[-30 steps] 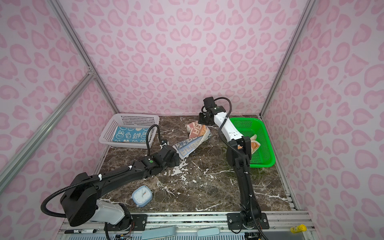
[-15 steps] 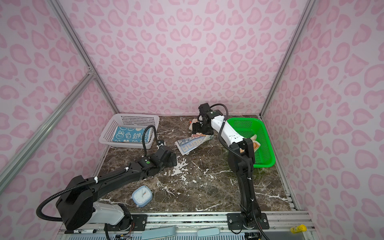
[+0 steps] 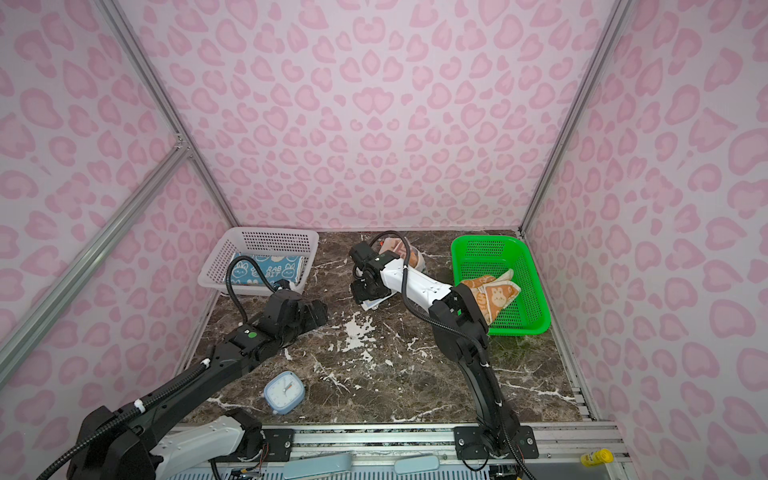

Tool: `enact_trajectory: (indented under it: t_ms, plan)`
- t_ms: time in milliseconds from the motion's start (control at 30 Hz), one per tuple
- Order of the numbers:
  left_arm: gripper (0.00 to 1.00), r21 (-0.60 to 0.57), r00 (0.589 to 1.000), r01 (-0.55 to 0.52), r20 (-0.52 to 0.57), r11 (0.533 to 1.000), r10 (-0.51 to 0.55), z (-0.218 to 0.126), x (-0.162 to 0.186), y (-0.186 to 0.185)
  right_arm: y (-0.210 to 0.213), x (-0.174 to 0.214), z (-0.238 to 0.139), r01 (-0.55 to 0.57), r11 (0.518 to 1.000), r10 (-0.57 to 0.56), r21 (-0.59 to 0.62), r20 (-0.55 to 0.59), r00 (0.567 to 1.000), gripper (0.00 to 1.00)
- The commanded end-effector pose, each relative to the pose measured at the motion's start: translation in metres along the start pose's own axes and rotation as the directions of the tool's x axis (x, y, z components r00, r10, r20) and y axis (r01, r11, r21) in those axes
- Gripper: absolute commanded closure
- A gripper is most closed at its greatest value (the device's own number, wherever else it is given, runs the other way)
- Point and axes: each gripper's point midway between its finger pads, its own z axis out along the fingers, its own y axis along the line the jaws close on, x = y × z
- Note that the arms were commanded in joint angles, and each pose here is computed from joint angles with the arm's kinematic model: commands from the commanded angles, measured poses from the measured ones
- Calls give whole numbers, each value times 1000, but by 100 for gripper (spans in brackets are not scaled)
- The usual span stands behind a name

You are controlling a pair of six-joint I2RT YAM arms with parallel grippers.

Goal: Fold and stack the towels

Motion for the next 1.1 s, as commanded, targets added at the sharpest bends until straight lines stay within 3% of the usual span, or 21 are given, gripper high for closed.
enact_trajectory:
  t_ms: [0,200,500,733,1067]
  plan:
    - [2,55,998,44,-41,998,-42,1,4,-4,-9,6,10,57,990,-54,132,-28,998,34]
    - [2,75,992,118,-59,990,-114,6,6,9,-11,15,26,132,958,-117,256,-71,991,41]
    - [2,61,991,120,-68,991,-116,11,10,16,-20,26,36,201,894,-174,400,-105,979,57]
    - [3,57,990,120,-79,991,-115,14,13,17,-21,33,39,226,874,-191,431,-123,974,69]
    - [3,59,989,126,-85,990,-121,15,15,17,-14,30,21,239,862,-219,447,-98,971,71]
